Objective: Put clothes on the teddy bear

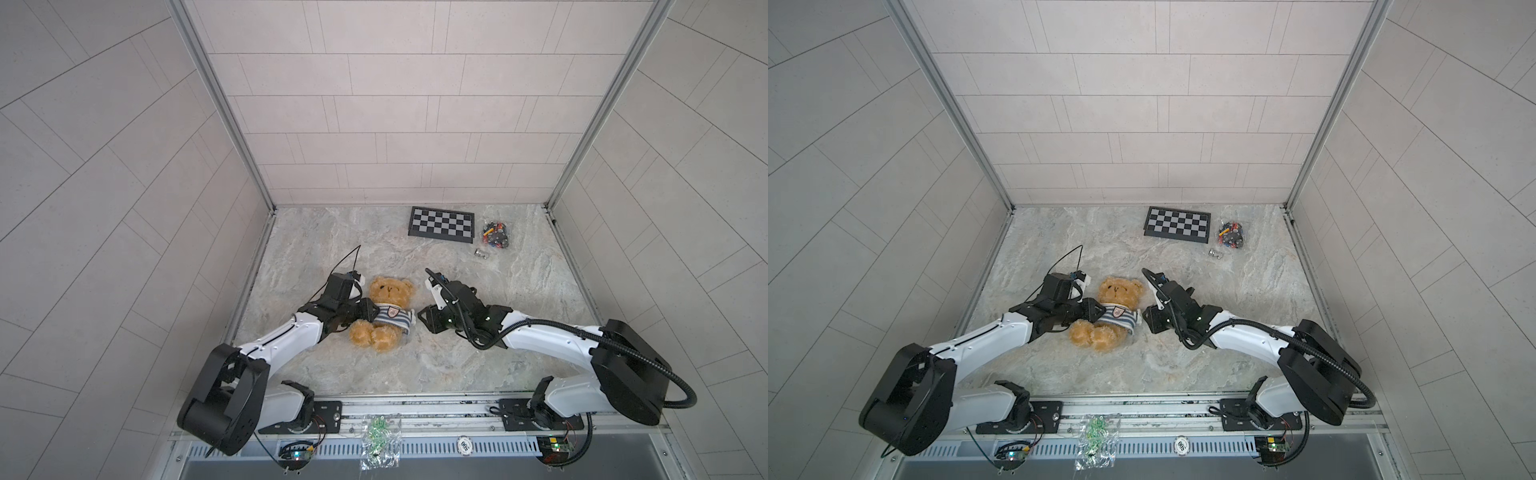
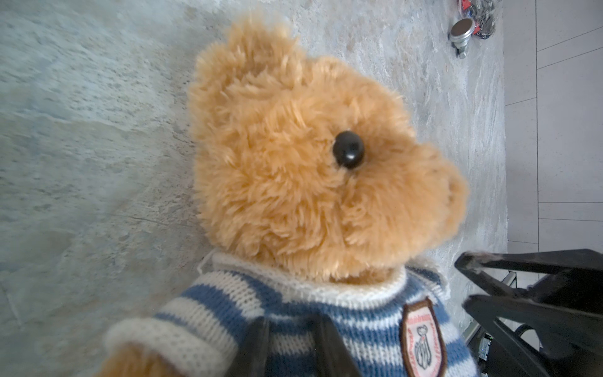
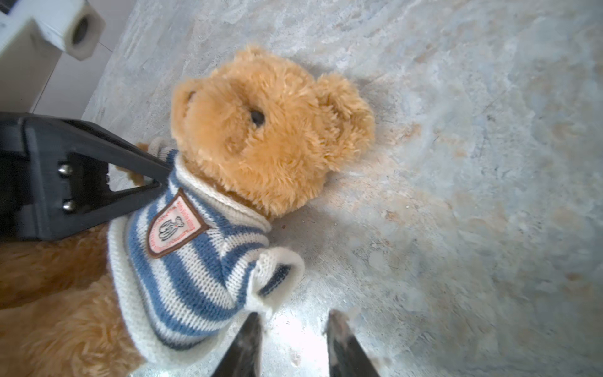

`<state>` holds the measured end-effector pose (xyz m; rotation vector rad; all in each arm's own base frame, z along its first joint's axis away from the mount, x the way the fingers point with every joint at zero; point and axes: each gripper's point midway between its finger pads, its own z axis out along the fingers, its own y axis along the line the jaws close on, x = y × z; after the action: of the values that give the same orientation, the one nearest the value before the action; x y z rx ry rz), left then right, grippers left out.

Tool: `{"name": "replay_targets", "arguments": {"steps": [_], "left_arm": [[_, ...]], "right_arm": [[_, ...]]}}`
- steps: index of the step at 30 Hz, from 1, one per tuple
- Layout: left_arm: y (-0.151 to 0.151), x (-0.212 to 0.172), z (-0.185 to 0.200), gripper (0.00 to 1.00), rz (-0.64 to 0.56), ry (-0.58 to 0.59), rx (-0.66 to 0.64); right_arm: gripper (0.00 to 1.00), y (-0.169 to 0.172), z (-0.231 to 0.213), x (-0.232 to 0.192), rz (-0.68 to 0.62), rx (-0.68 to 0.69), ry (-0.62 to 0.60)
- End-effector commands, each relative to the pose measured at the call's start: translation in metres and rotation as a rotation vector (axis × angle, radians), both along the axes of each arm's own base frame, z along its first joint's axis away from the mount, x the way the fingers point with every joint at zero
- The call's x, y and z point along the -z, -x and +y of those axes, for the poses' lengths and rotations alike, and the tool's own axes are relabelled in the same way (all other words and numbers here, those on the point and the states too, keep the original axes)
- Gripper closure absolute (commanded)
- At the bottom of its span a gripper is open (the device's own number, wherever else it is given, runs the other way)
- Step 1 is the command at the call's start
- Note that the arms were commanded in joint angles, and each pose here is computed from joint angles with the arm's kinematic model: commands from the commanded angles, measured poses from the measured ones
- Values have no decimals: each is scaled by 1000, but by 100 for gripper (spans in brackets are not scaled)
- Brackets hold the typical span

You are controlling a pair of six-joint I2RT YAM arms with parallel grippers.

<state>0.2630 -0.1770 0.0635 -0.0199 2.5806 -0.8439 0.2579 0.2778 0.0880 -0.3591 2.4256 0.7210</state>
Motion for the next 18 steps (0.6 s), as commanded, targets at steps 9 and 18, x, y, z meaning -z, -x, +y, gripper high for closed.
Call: {"name": "replay_targets", "arguments": {"steps": [9, 18], "left_arm": [[-2, 6, 2, 72, 14, -17, 1], [-7, 3, -3, 72, 12, 0, 8]], "right_arm": [[78, -4, 38, 6, 47, -137, -17], [74, 27, 78, -19, 34, -305, -104]]}}
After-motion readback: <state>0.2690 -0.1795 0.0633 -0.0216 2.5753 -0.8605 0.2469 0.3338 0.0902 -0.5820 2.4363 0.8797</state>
